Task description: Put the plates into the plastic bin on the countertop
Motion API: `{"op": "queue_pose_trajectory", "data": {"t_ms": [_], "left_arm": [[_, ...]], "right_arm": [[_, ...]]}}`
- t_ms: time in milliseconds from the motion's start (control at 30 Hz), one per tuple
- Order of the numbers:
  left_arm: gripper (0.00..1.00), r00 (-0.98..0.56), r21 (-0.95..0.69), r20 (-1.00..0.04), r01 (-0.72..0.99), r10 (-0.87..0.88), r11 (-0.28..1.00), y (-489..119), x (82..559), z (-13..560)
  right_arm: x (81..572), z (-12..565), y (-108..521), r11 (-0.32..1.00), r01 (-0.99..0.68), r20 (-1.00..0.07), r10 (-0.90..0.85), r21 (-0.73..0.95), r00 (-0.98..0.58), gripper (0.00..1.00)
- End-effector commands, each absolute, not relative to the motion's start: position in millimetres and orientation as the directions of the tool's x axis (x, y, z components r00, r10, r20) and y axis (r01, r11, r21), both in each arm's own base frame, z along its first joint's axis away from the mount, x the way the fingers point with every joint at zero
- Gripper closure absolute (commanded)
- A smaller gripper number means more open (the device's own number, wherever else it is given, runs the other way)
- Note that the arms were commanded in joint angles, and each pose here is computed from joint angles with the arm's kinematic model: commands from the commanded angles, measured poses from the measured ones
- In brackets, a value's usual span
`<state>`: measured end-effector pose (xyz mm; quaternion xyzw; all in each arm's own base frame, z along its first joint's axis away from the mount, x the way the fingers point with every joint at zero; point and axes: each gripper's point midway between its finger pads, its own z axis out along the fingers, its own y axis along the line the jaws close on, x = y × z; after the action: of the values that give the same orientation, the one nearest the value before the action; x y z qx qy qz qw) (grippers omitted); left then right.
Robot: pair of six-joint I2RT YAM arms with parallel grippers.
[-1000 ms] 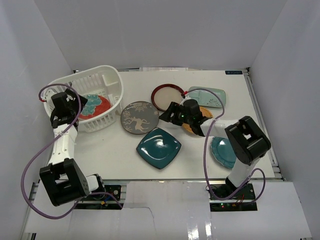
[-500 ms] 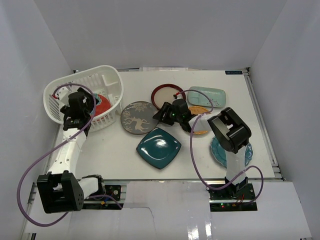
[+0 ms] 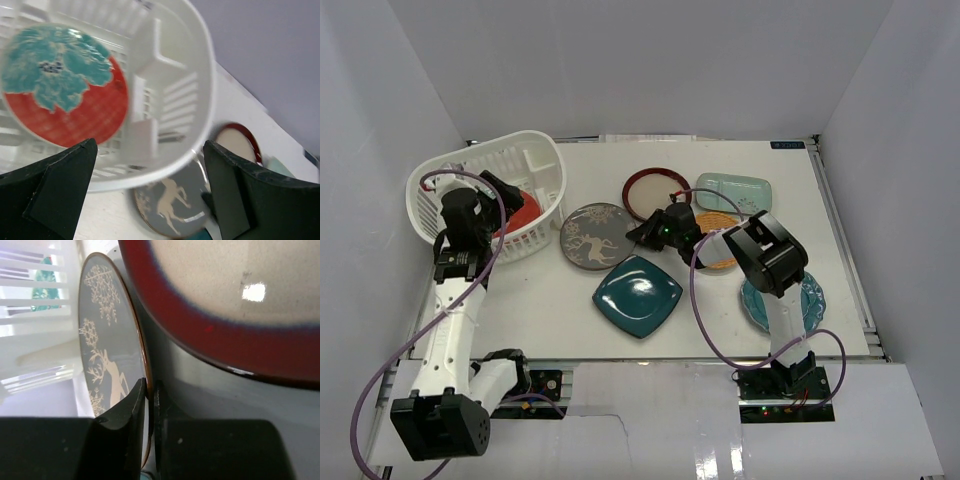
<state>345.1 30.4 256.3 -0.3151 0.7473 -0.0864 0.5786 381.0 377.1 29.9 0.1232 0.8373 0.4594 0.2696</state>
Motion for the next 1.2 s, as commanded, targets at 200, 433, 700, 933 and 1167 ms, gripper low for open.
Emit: {"op": "queue_pose_trajectory", "data": {"t_ms": [200, 433, 700, 933, 1167], "left_arm": [[0.02, -0.487, -0.584, -0.736, 0.107, -0.469, 0.805, -74.2, 289.3, 301.2], [0.07, -0.644, -0.634, -0.645, 0.151, -0.411, 0.759, -109.8, 254.7, 274.5], [0.08, -0.723, -0.661, -0.583, 0.157, -0.37, 0.734, -122.2, 258.3, 253.6], [0.07, -0.794, -0.669, -0.528, 0.17, -0.301, 0.724, -150.8, 263.2, 216.3], [0.27, -0.769, -0.644, -0.563, 0.177, -0.304, 0.744, -157.5, 280.8, 207.6]], "right_arm": [[369.4, 121.0, 369.0, 0.427, -0.222, -0.423, 0.463, 0.877, -0.779, 0.92], [337.9, 194.5, 345.4, 0.311, -0.345, -0.456, 0.435, 0.885, -0.777, 0.92], [296.5, 216.4, 313.1, 0.216, -0.396, -0.45, 0.374, 0.892, -0.811, 0.92], [275.4, 249.9, 310.1, 0.128, -0.48, -0.494, 0.331, 0.868, -0.804, 0.92], [261.4, 251.1, 306.8, 0.096, -0.491, -0.495, 0.308, 0.866, -0.813, 0.92]]}}
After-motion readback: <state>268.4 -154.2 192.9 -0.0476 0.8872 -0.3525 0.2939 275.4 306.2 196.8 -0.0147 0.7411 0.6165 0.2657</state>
